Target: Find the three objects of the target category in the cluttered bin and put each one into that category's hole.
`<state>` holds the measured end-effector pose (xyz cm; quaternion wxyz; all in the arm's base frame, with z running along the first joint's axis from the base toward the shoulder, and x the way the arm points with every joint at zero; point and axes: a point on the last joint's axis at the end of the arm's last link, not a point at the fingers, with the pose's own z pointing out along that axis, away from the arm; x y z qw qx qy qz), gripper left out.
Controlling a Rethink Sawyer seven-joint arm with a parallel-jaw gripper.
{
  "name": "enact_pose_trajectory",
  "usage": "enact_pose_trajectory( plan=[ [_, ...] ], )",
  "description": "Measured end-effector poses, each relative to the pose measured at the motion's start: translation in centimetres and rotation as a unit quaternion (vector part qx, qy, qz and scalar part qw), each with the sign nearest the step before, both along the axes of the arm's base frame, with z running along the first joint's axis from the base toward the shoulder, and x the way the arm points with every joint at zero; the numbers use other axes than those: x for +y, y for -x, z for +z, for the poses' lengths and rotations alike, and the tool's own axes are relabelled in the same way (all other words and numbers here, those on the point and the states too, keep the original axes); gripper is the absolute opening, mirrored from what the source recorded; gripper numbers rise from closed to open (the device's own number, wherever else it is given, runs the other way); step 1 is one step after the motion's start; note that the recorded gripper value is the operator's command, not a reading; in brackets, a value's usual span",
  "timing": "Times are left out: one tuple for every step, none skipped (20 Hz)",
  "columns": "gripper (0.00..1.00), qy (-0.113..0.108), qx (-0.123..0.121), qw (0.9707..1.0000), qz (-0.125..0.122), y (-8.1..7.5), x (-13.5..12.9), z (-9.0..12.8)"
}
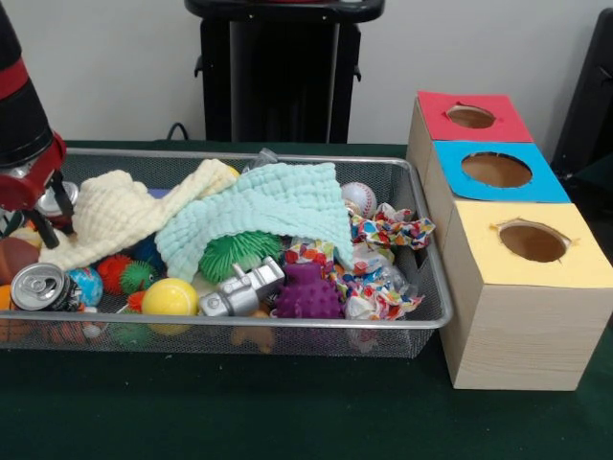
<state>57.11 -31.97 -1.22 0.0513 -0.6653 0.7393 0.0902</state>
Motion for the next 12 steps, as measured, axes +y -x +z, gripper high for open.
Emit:
enact_pose_trajectory(
  plan=[
    [1.0,0.002,-0.001,1.0,-0.002,-0.1,-0.2,0.1],
    [1.0,0.002,-0.002,1.0,-0.003,-0.2,-0.4,0.1],
    [1.0,0.003,-0.002,1.0,-0.004,-0.2,-0.4,0.1],
    [1.0,0.003,-0.003,1.0,-0.004,-0.3,-0.5,0.1],
    [1.0,0.004,-0.003,1.0,-0.005,-0.3,-0.6,0.1],
    [1.0,0.004,-0.003,1.0,-0.006,-0.3,-0.7,0.1],
    [1.0,0.004,-0.004,1.0,-0.006,-0.3,-0.8,0.1],
    [1.0,0.005,-0.004,1.0,-0.007,-0.3,-0.8,0.1],
    [1.0,0.005,-0.004,0.9999,-0.008,-0.3,-1.0,0.2],
    [1.0,0.005,-0.004,0.9999,-0.008,-0.3,-1.1,0.2],
    [1.0,0.005,-0.004,0.9999,-0.009,-0.3,-1.1,0.2],
    [1.0,0.005,-0.003,0.9999,-0.01,-0.3,-1.3,0.2]
  ],
)
